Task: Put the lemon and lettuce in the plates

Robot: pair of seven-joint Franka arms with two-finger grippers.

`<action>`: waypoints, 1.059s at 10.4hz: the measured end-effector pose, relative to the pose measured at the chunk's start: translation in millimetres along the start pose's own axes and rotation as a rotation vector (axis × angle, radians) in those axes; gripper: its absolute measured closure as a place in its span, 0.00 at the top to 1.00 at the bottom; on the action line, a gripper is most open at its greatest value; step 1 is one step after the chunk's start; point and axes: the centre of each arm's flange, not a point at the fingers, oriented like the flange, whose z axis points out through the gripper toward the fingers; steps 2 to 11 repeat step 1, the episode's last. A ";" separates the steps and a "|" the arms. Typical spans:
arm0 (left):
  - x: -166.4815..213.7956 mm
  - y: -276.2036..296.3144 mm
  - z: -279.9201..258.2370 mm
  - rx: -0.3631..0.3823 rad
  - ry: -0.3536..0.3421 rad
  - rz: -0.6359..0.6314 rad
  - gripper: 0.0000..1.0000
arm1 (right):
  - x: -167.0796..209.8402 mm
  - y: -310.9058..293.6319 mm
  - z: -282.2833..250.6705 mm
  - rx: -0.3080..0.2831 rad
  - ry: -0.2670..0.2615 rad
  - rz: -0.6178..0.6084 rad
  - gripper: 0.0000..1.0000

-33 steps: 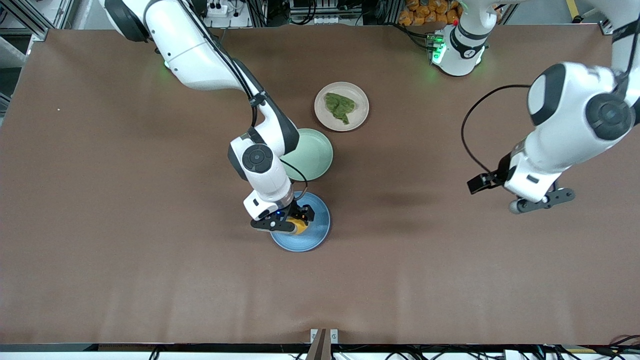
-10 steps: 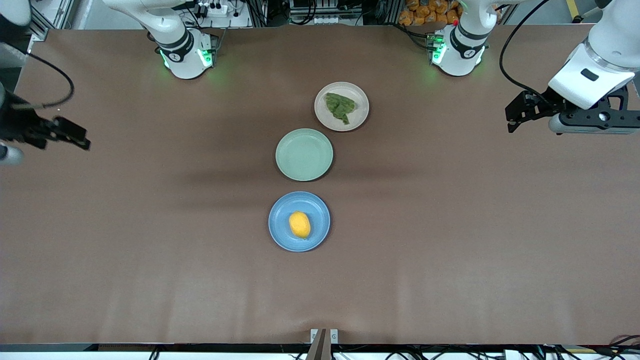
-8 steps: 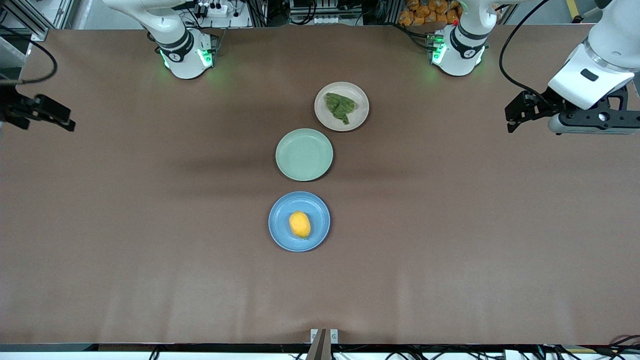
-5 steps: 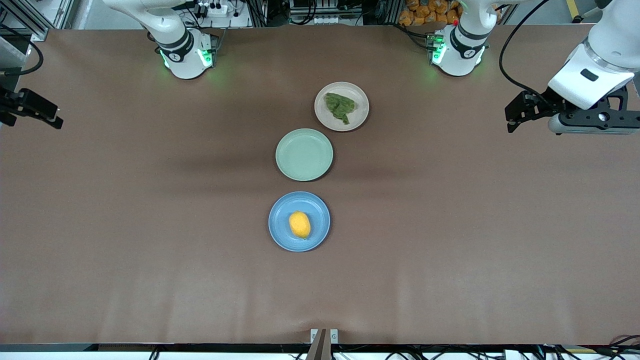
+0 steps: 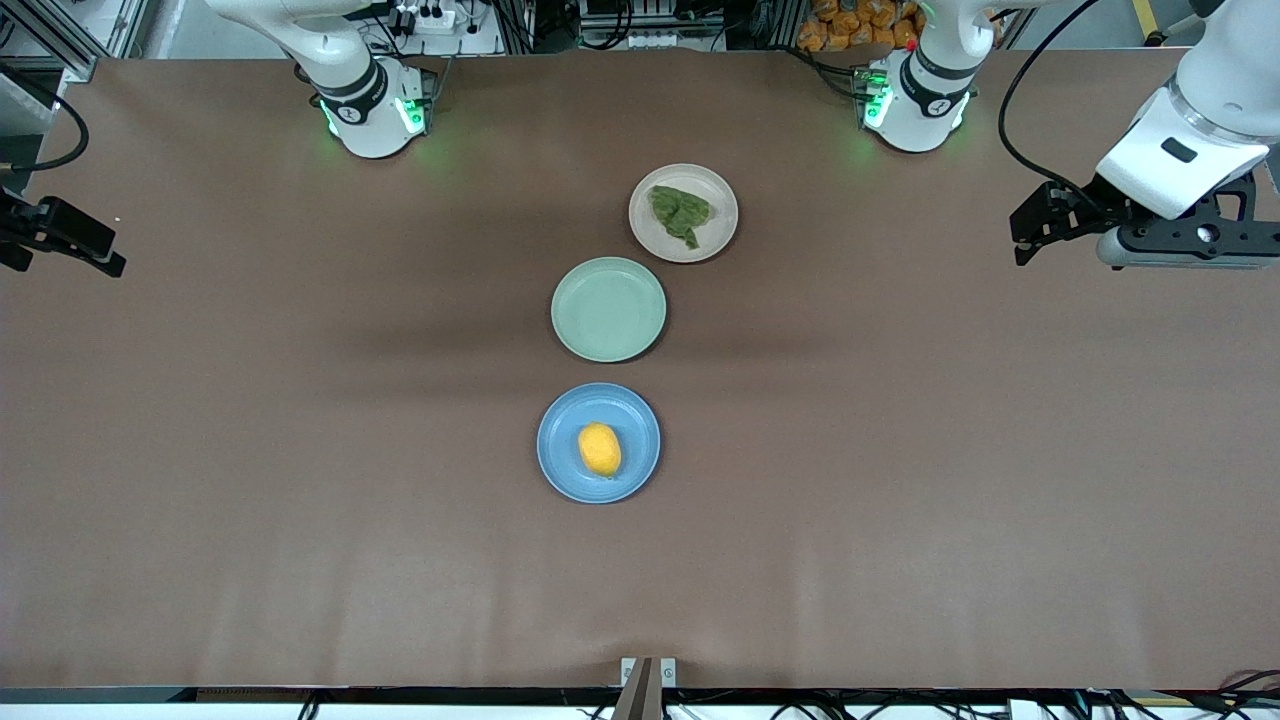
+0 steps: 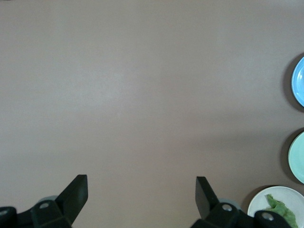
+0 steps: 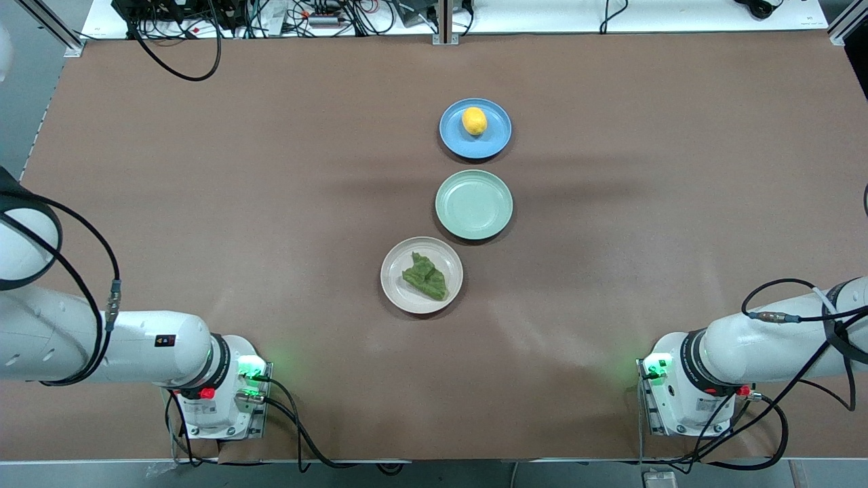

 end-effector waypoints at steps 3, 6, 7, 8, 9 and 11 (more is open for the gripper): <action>0.0 0.0 0.0 0.000 0.000 0.000 1.00 | 0.0 0.1 0.0 0.000 0.000 0.000 1.00; 0.0 0.0 0.0 0.000 0.000 0.000 1.00 | 0.0 0.1 0.0 0.000 0.000 0.000 1.00; 0.0 0.0 0.0 0.000 0.000 0.000 1.00 | 0.0 0.1 0.0 0.000 0.000 0.000 1.00; 0.0 0.0 0.0 0.000 0.000 0.000 1.00 | 0.0 0.1 0.0 0.000 0.000 0.000 1.00; 0.0 0.0 0.0 0.000 0.000 0.000 1.00 | 0.0 0.1 0.0 0.000 0.000 0.000 1.00; 0.0 0.0 0.0 0.000 0.000 0.000 1.00 | 0.0 0.1 0.0 0.000 0.000 0.000 1.00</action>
